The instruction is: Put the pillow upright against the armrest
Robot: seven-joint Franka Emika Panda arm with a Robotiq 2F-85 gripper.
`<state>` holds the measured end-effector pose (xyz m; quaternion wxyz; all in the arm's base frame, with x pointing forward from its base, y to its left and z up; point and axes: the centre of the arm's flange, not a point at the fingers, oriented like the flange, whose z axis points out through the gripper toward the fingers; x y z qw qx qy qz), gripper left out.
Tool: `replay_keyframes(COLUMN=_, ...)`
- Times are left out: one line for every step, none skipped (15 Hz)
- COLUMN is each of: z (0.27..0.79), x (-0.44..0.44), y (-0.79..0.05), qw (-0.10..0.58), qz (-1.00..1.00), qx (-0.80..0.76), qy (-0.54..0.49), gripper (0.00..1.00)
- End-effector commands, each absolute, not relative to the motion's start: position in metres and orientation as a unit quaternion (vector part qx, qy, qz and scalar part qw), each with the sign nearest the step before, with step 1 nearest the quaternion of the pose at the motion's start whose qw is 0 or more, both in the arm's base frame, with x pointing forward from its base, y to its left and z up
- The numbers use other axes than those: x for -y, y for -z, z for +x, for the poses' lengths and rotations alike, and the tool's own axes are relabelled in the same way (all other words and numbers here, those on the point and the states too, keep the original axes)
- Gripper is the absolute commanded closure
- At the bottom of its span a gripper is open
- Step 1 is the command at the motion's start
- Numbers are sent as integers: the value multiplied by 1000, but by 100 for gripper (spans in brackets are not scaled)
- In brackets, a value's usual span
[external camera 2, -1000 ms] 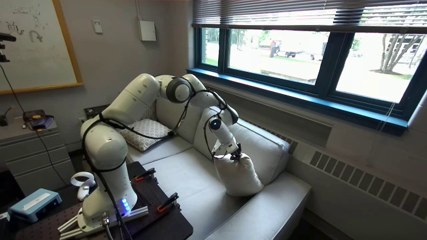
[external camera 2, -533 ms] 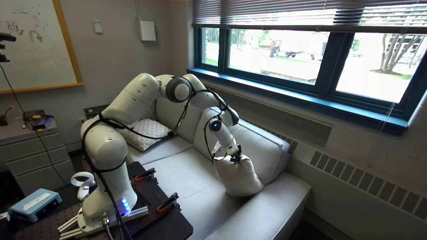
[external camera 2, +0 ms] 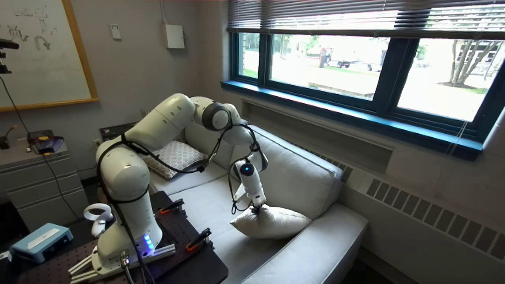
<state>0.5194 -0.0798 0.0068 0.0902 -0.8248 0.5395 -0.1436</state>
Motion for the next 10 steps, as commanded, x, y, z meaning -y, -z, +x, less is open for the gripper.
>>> replay_keyframes(z=492, x=69, y=13, qw=97, qz=-847, qx=-517, qy=77, gripper=67)
replay_keyframes(z=478, x=65, y=12, qw=93, qz=-851, qx=-513, qy=64, gripper=60)
replay_keyframes(z=469, x=64, y=13, qw=89, qz=-854, qx=-509, qy=57, gripper=53)
replay_keyframes(z=462, x=64, y=11, qw=84, qz=-856, qx=-508, qy=51, gripper=45)
replay_keyframes(z=454, x=63, y=6, qw=81, qz=-858, qx=-505, qy=46, gripper=38)
replay_keyframes(z=450, x=63, y=4, qw=79, qz=-859, qx=-503, qy=44, gripper=31)
replay_keyframes(z=446, x=63, y=-2, qw=78, qz=-860, qx=-502, qy=43, gripper=23)
replay_keyframes(z=443, x=63, y=-7, qw=77, qz=-862, qx=-499, qy=43, gripper=16)
replay_keyframes(z=440, x=61, y=-15, qw=76, qz=-863, qx=-497, qy=47, gripper=7)
replay_keyframes(z=437, x=60, y=-23, qw=76, qz=-864, qx=-496, qy=49, gripper=1)
